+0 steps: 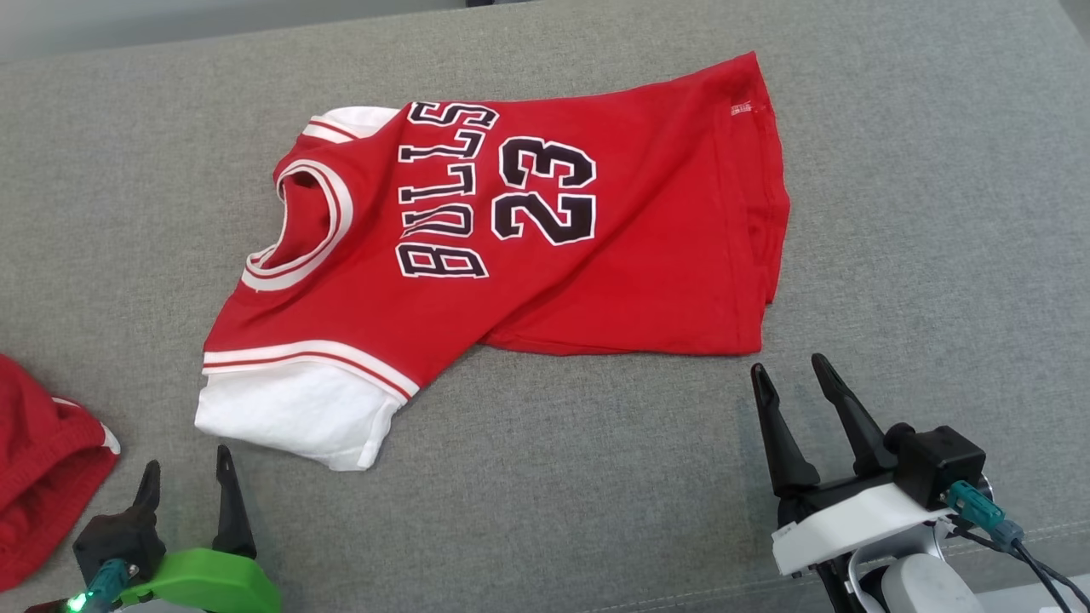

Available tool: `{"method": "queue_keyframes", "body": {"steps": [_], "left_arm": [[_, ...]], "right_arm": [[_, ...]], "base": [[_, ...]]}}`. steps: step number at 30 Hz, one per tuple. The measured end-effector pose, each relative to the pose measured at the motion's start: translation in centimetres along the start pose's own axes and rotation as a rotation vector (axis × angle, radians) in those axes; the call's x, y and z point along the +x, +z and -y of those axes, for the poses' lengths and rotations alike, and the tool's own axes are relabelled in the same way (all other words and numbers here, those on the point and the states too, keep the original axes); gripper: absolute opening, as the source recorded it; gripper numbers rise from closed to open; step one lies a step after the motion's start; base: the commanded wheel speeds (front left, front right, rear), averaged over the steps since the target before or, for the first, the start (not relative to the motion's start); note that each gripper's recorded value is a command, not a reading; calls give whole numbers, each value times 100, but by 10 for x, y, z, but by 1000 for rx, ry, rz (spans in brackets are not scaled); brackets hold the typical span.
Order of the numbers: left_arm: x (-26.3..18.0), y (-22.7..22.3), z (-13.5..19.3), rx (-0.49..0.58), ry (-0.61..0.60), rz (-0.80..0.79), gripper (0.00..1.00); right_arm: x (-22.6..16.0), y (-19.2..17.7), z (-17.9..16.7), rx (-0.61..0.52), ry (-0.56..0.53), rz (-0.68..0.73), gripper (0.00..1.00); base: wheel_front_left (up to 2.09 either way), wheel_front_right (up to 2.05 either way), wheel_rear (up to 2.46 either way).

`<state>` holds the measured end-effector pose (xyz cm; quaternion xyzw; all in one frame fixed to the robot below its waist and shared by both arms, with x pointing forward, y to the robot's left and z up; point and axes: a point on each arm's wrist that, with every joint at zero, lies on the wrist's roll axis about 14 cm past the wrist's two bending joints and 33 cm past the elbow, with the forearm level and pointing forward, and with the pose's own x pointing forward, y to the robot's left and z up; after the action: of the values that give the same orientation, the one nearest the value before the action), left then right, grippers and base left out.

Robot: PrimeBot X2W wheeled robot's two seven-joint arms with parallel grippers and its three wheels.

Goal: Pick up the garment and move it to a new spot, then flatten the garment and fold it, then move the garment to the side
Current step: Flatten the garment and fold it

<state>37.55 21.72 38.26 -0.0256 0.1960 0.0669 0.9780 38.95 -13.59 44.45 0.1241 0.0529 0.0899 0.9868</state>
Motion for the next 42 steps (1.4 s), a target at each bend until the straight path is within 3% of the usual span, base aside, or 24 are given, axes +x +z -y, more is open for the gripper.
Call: {"method": "queue_keyframes", "body": {"steps": [7,13,14,15,23,34,42], "left_arm": [[16,1,30,9,-136,-1,100],[27,-11,37,35,-178,-40,100],[29,-9,39,32,-186,-29,75],[30,-7,41,33,-197,-21,0],[27,-5,45,37,-235,4,0],[-9,5,15,52,-200,7,0],[-26,23,27,-28,-249,12,0]], "right_arm": [[6,-1,-6,11,16,1,100],[3,6,4,4,-13,18,100],[2,7,6,3,-21,21,100],[1,7,8,3,-27,22,100],[-2,6,9,8,-35,20,100],[11,2,-11,13,36,12,100],[12,-23,-10,23,33,-65,100]], "base": [[0,0,0],[0,0,0],[0,0,0],[0,0,0],[0,0,0],[0,0,0],[0,0,0]]}}
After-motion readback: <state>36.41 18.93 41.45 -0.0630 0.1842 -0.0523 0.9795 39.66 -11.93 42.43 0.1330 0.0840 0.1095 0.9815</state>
